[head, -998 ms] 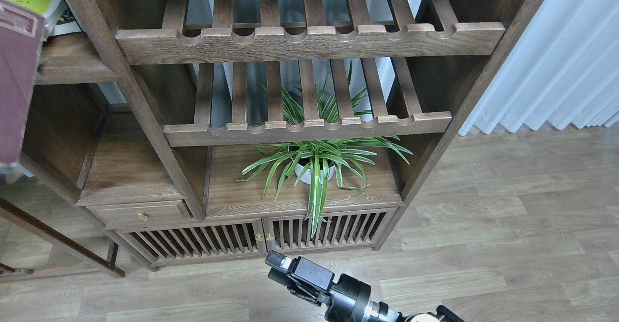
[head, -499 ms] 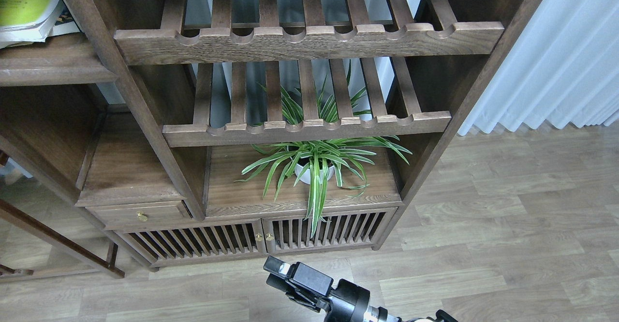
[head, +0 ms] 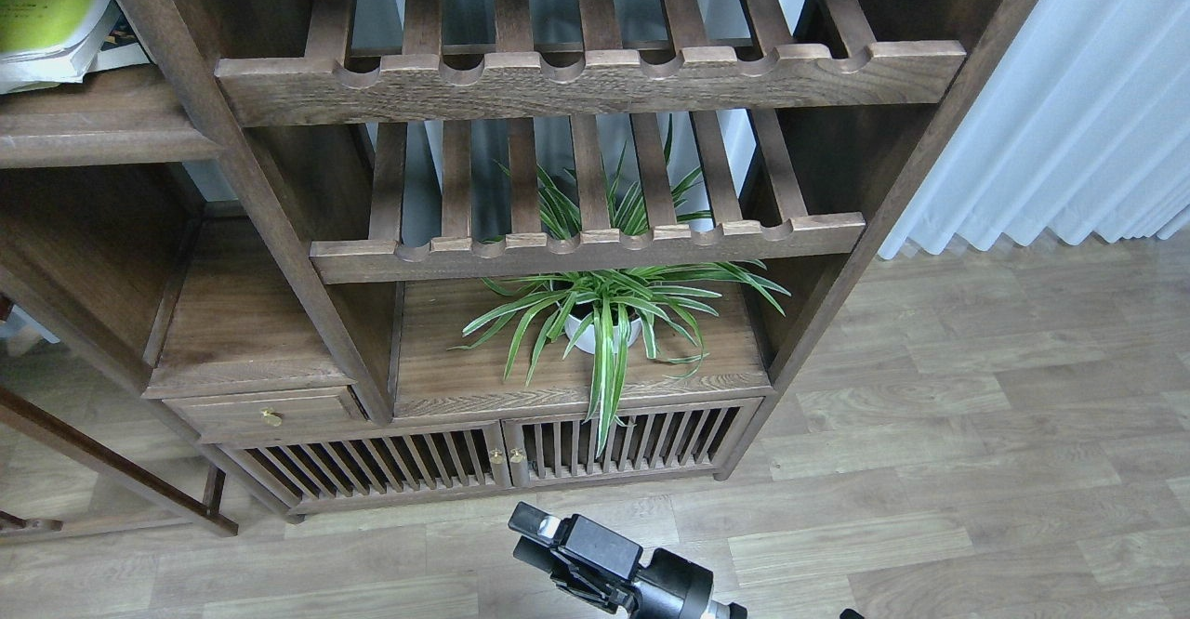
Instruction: Organize books on shelf
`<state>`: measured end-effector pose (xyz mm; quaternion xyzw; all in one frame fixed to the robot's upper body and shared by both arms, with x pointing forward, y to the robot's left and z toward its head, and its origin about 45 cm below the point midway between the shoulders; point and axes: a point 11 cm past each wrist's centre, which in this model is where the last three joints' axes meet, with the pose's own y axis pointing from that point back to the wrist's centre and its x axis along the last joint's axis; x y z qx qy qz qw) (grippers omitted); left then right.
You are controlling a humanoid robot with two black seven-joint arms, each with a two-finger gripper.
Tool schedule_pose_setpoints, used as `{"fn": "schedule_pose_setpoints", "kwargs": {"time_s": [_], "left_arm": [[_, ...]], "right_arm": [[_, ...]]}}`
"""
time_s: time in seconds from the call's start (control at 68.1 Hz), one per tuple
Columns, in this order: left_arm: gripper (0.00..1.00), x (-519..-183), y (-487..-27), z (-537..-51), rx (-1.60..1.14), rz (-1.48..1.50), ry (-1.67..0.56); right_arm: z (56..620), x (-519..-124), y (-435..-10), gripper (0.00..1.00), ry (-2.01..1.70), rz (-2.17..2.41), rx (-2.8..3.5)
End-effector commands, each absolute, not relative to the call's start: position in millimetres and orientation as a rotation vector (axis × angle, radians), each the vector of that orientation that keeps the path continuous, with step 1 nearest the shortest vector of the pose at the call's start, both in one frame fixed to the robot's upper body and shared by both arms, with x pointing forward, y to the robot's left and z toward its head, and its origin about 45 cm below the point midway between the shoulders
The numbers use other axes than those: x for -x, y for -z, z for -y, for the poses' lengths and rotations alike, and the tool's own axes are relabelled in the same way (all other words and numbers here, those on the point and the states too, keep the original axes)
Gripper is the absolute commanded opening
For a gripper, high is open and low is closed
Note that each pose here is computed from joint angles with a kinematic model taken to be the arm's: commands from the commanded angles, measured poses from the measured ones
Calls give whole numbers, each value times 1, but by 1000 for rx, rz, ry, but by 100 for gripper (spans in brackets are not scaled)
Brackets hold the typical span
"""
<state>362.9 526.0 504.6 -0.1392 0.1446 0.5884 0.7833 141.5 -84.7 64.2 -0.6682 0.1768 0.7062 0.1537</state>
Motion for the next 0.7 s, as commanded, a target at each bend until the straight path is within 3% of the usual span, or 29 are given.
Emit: {"fn": "schedule_pose_setpoints", "kwargs": {"time_s": [0.0,0.69], "left_arm": [[0,-368,-497,-532,317,-337,-1284],[2,-433,-450,-497,342,-455,-1237]], "right_arm": [[84,-141,-64,99,-2026,-506,1916],[85,-136,-62,99,-2038,-512,1905]]}}
